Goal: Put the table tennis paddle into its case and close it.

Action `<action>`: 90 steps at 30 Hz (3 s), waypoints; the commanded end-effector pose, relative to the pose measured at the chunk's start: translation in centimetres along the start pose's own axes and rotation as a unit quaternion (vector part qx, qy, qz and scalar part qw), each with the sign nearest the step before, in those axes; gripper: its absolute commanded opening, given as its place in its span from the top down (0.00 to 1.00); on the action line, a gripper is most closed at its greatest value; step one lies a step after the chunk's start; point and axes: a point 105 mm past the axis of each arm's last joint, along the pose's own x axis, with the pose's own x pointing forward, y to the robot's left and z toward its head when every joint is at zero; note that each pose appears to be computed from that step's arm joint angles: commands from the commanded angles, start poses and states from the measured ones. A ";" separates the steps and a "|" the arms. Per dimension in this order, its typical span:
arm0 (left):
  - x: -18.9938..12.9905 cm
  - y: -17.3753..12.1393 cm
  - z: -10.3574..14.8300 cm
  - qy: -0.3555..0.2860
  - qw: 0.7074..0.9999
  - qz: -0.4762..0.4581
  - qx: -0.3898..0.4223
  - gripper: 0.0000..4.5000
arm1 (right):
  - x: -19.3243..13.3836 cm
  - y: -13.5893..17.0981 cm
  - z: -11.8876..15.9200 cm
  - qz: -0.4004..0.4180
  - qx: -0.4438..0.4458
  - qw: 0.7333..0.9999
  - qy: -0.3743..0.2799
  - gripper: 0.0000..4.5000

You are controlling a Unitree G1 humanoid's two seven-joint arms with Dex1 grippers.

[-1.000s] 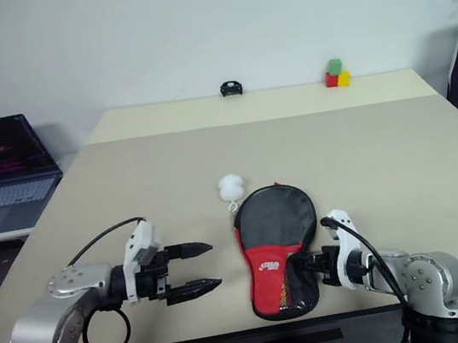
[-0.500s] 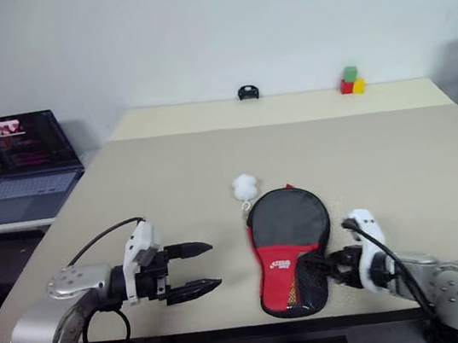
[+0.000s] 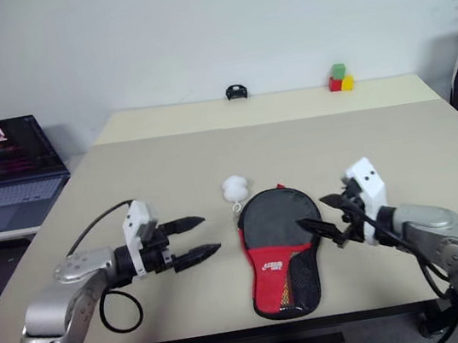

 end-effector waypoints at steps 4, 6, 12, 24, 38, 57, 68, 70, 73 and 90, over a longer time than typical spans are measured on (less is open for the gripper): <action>-0.5 2.9 1.0 -0.008 0.996 0.084 0.030 0.00 | 3.3 1.5 -0.1 0.059 -0.099 0.993 0.005 0.01; -0.6 3.5 1.0 -0.007 0.994 0.101 0.033 0.00 | 4.7 2.0 -1.0 0.083 -0.121 0.989 0.018 0.01; -0.3 4.5 0.7 0.008 0.991 0.125 0.038 0.00 | 8.3 0.0 -2.8 0.069 -0.087 0.993 0.045 0.01; 3.9 6.9 2.0 0.018 0.993 0.115 0.010 0.00 | 9.7 -3.1 -5.3 -0.007 -0.069 0.994 0.083 0.01; 11.2 9.0 1.4 0.089 0.988 0.125 -0.020 0.00 | 10.1 -1.4 -6.3 -0.004 -0.044 0.996 0.079 0.01; 13.1 8.0 -1.4 0.135 0.981 0.133 -0.035 0.54 | 10.0 -1.4 -6.0 -0.037 -0.032 0.997 0.057 0.00; 13.0 8.3 0.2 0.112 0.985 0.131 -0.020 0.93 | 8.1 -2.8 -9.4 -0.074 -0.032 0.987 0.138 0.00; 13.2 8.4 0.8 0.110 0.985 0.130 -0.005 0.93 | 8.0 -3.1 -10.0 -0.080 -0.032 0.985 0.150 0.00; 13.6 8.3 1.8 0.105 0.986 0.129 0.010 0.93 | 8.1 -3.1 -10.5 -0.078 -0.035 0.983 0.162 0.00; 16.2 7.7 3.3 0.117 0.972 0.174 0.110 0.93 | 8.1 -1.2 -12.8 -0.062 -0.014 0.978 0.197 0.00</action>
